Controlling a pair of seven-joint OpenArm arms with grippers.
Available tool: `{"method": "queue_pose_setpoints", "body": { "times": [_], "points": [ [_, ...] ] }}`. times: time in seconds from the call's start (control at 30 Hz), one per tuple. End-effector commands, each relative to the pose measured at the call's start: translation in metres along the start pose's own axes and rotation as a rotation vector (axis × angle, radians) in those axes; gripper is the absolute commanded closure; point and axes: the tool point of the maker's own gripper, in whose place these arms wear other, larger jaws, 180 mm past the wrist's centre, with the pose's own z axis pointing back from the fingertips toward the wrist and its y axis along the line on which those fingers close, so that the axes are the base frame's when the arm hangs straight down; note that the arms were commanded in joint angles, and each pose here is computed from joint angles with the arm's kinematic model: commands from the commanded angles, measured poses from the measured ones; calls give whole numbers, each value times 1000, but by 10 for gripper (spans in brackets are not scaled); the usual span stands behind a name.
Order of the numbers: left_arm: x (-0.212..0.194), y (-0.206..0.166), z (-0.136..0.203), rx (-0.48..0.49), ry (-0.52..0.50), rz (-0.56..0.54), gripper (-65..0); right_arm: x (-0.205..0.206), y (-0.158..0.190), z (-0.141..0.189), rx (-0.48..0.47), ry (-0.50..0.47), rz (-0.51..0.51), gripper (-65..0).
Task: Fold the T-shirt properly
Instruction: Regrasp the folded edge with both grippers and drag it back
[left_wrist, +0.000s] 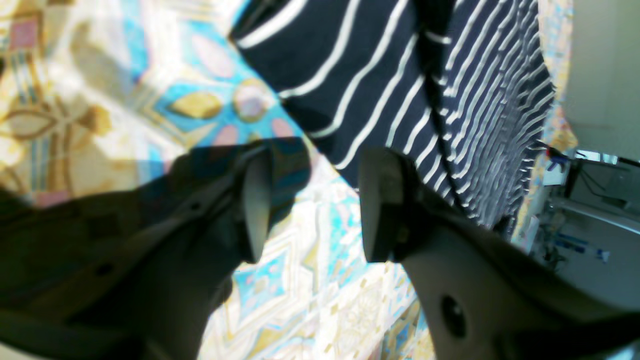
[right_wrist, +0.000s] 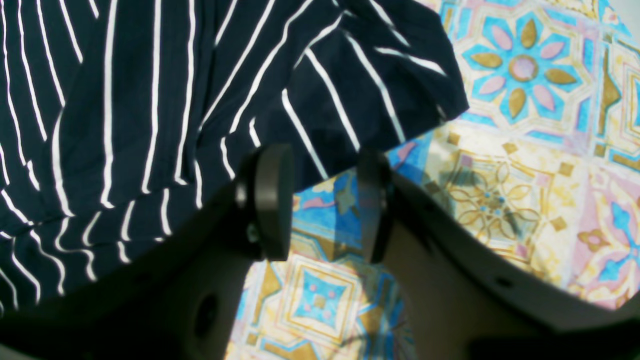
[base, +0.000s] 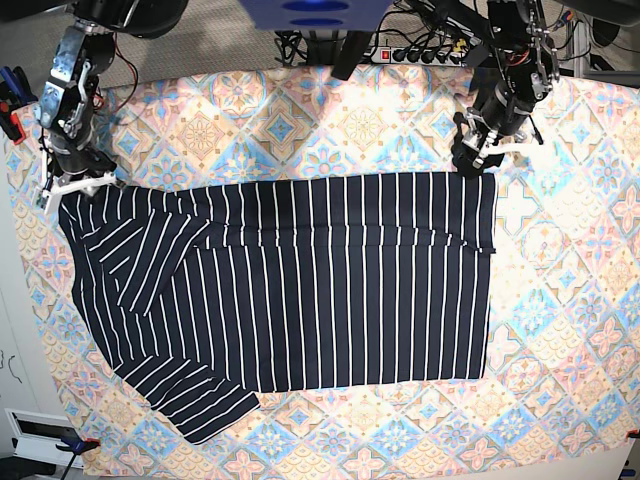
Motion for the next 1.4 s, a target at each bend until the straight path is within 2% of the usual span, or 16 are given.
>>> {"method": "queue_pose_setpoints", "body": {
  "times": [0.0,0.43,0.5,0.57,0.67,0.7,0.8,0.9,1.0,1.37],
  "points": [
    [7,-5,-2,-20,-17,1,-282,17,1,2,7,-51,10,-211],
    [17,-16,-43,-38,-7,68,-276,17,1,1,9,-50,6,-211],
    [19,-20,-45,-47,-10,67,-231,17,1,1,8,-47,3,-211],
    [21,-24,-47,-55,-11,65,-144,18,-1,1,5,-51,-4,-223],
    [21,-24,-47,-55,-11,65,-7,16,2,0,16,-48,-23,-292],
    [21,-24,-47,-55,-11,65,0,15,3,0,28,-45,-46,-316],
    [21,-24,-47,-55,-11,65,0,15,14,-9,89,-35,-164,-351],
    [20,-23,-47,-52,-9,66,0,7,0,-17,94,-16,-324,-346],
    [19,-21,-46,-49,-8,66,0,12,-7,-21,102,-28,-418,-346],
    [19,-21,-46,-49,-8,66,0,8,-9,-29,97,-13,-452,-347]
  ]
}}
